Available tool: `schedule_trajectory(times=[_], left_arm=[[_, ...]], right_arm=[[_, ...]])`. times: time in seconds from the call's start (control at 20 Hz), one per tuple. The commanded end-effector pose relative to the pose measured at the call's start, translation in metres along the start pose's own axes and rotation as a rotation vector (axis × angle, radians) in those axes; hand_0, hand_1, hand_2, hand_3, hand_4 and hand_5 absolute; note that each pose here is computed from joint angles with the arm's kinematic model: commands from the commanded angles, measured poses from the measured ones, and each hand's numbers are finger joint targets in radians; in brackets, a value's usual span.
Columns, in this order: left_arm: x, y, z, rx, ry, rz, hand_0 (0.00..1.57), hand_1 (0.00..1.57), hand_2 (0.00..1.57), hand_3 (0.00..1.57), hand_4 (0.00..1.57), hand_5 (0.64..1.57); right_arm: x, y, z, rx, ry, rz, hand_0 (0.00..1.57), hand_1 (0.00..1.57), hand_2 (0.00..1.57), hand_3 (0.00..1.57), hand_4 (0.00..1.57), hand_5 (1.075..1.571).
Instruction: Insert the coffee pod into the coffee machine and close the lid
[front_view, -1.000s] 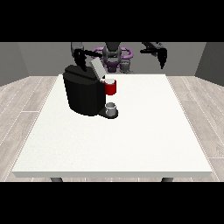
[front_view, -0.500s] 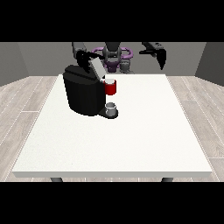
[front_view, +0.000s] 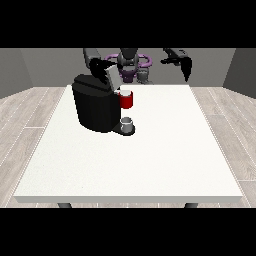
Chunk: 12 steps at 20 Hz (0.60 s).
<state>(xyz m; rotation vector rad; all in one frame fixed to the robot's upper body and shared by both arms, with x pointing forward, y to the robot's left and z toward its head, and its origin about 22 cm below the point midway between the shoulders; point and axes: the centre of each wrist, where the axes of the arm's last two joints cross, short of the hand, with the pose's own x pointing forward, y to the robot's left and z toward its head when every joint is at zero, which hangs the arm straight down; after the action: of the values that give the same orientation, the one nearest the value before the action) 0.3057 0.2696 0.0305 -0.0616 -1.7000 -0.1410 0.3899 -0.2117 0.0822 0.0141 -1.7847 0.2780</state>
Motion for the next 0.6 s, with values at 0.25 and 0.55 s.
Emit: schedule_trajectory(times=[0.25, 0.55], left_arm=[[-0.005, 0.001, -0.003, 0.029, -0.026, -0.016, 0.00, 0.00, 0.00, 0.00, 0.16, 1.571], [-0.008, 0.022, -0.003, 0.024, -0.001, -0.003, 0.00, 0.00, 0.00, 0.00, 0.14, 1.571]], right_arm=[[0.015, 0.029, -0.023, 0.046, -0.004, 0.047, 0.00, 0.00, 0.00, 0.00, 0.21, 1.571], [0.041, 0.038, -0.038, 0.089, -0.034, 0.129, 0.00, 0.00, 0.00, 0.00, 0.12, 1.571]])
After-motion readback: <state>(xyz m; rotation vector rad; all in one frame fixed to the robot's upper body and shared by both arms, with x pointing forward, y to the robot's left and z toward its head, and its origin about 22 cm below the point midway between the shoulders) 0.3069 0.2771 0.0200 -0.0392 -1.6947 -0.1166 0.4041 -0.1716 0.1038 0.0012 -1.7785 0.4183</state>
